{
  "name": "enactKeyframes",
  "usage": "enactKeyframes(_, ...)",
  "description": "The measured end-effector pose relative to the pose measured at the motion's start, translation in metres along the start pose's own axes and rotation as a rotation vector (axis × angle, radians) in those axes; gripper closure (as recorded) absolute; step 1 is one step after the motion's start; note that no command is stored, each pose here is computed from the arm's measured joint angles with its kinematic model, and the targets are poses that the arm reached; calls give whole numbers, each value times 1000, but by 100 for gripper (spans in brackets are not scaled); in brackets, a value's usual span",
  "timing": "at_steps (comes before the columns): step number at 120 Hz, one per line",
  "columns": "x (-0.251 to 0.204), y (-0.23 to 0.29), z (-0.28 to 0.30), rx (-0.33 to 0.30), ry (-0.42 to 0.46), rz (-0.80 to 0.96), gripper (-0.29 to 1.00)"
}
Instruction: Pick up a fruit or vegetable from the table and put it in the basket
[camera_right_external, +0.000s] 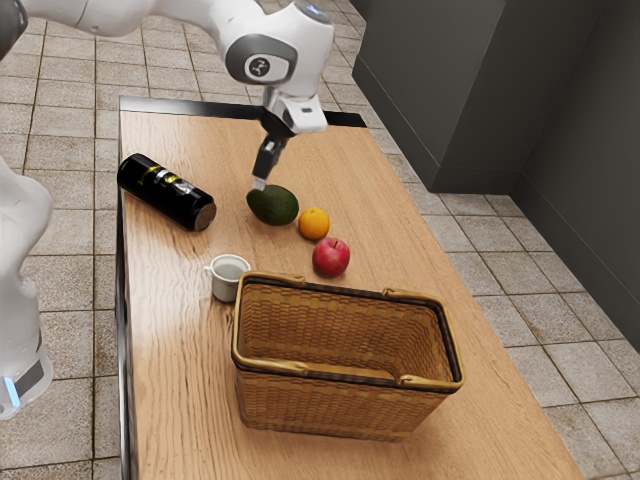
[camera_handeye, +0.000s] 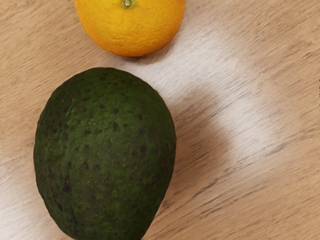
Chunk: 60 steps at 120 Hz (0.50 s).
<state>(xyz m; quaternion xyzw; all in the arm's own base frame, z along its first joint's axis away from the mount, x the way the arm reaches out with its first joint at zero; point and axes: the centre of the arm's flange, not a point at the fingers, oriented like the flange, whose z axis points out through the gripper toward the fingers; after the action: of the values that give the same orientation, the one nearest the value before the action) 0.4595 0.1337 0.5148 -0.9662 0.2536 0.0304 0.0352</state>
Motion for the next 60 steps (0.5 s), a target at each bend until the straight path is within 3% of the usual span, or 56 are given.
enactKeyframes(60,0,-23,18,0,38,155,0)
